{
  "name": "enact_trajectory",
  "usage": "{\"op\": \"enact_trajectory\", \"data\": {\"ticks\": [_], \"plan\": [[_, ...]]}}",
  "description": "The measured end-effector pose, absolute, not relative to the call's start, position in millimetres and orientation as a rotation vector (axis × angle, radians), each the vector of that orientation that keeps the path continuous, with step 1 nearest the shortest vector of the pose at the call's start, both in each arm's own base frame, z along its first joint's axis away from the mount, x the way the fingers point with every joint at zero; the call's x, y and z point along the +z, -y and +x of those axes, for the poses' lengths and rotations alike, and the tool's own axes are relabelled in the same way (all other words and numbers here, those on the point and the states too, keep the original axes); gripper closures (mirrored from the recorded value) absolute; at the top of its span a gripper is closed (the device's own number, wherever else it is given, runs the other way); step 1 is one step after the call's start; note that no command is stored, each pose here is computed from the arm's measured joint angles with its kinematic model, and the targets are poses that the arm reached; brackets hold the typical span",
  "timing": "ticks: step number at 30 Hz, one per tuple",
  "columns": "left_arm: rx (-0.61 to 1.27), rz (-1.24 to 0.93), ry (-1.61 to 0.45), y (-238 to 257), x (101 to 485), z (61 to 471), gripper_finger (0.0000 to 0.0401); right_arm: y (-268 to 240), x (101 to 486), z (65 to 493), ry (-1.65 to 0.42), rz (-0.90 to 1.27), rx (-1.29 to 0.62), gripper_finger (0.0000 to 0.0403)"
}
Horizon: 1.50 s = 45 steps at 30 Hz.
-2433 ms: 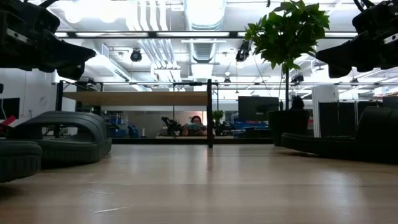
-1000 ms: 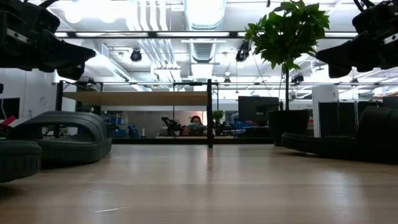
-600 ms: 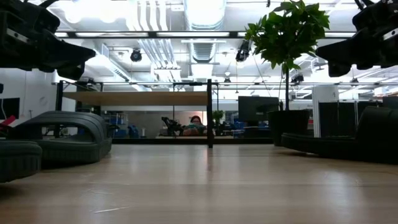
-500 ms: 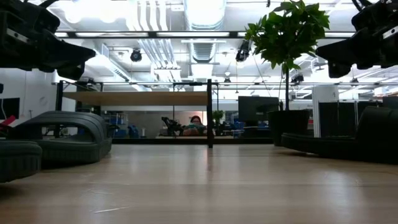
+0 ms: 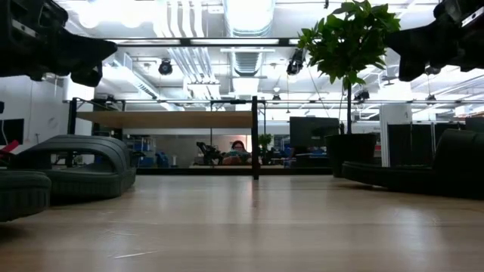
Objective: Pick and place slides into the shelf
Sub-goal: Put the top right black slipper on the shelf
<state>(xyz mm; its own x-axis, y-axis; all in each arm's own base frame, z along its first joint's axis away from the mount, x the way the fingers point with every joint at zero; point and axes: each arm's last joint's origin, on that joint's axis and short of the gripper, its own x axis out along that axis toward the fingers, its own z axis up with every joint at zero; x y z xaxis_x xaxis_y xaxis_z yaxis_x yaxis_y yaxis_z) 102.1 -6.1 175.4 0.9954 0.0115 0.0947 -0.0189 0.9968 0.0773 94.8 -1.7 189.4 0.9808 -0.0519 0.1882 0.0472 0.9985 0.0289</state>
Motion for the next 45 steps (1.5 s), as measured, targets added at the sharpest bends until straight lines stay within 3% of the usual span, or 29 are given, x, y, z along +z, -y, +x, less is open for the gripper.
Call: {"op": "enact_trajectory", "data": {"ticks": [6, 13, 17, 23, 29, 45], "plan": [[0.074, 0.199, 0.125, 5, 188, 103, 0.0388, 3, 195, 99, 0.226, -0.077, -0.124, 0.0354], [0.124, 0.219, 0.143, 4, 221, 107, 0.0289, 3, 211, 114, 0.250, -0.171, -0.122, 0.0245], [0.174, 0.205, 0.203, 3, 235, 109, 0.0250, -1, 238, 126, 0.198, -0.223, -0.054, 0.0214], [0.175, 0.150, 0.233, 3, 238, 115, 0.0235, -8, 270, 147, -0.106, -0.220, 0.004, 0.0219], [0.166, 0.078, 0.185, 4, 232, 123, 0.0235, -25, 299, 156, -0.254, -0.181, 0.100, 0.0229], [0.160, 0.031, 0.138, 5, 223, 145, 0.0235, -60, 315, 133, -0.680, -0.083, 0.287, 0.0230]]}}
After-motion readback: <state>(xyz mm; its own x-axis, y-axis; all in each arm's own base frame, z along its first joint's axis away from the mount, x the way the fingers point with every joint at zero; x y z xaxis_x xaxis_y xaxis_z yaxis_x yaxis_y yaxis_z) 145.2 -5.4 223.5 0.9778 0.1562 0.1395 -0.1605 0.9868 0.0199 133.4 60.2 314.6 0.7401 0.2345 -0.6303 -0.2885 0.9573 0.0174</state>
